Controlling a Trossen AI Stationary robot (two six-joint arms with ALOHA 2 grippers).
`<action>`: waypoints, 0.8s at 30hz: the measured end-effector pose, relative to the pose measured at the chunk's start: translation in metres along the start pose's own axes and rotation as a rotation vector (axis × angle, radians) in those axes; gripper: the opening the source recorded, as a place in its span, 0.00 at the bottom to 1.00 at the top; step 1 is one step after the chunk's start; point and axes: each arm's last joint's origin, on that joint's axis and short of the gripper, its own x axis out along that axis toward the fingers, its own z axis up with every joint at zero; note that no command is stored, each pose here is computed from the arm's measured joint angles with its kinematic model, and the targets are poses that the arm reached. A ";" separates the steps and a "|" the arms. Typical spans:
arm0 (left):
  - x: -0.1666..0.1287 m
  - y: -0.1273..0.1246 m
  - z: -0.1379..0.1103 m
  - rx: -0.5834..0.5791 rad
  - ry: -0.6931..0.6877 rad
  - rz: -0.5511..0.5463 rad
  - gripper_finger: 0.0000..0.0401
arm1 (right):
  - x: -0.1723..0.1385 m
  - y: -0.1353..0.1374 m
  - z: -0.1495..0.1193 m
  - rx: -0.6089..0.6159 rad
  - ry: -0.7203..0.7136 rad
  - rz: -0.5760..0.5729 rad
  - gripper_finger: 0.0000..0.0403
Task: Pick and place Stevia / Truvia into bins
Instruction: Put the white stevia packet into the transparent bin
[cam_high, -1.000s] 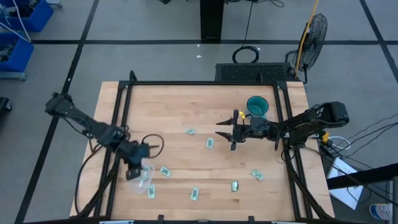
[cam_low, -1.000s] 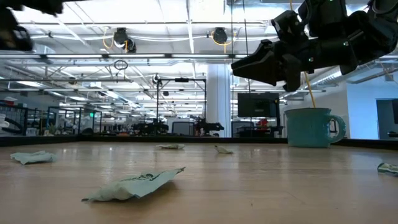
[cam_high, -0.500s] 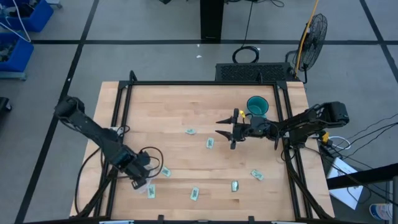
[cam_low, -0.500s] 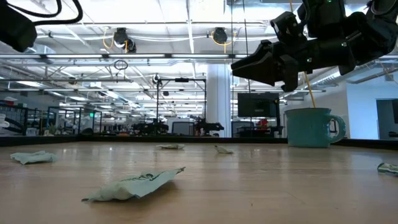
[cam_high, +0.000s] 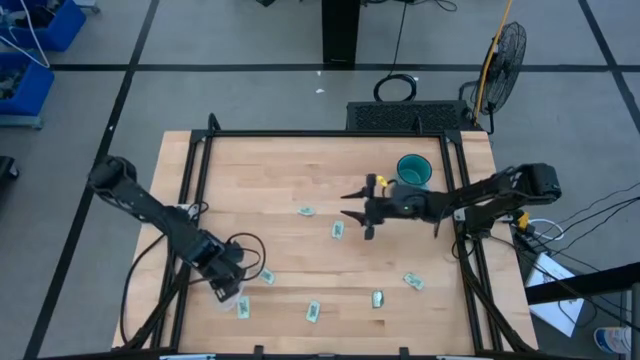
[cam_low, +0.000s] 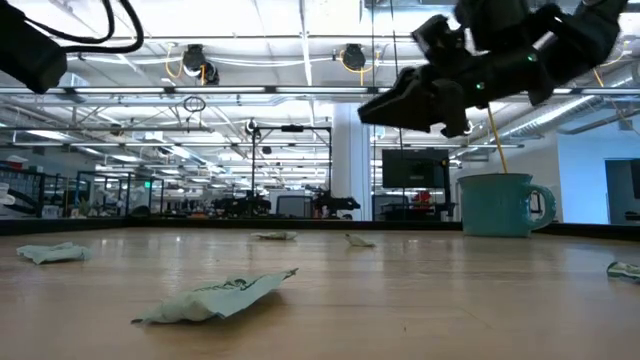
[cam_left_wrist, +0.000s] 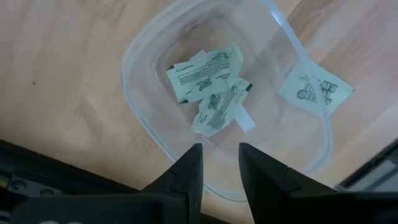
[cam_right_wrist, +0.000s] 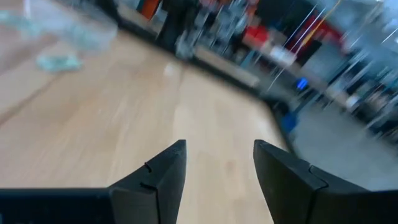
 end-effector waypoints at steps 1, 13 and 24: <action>-0.002 0.001 0.002 0.012 -0.004 -0.009 0.27 | 0.003 -0.001 0.002 0.003 0.046 0.024 0.45; -0.037 0.028 0.032 -0.006 -0.105 -0.158 0.23 | 0.019 0.001 0.003 0.055 0.073 0.229 0.45; -0.060 0.061 0.062 -0.006 -0.480 -0.012 0.23 | 0.099 0.009 -0.026 -0.026 0.170 0.287 0.45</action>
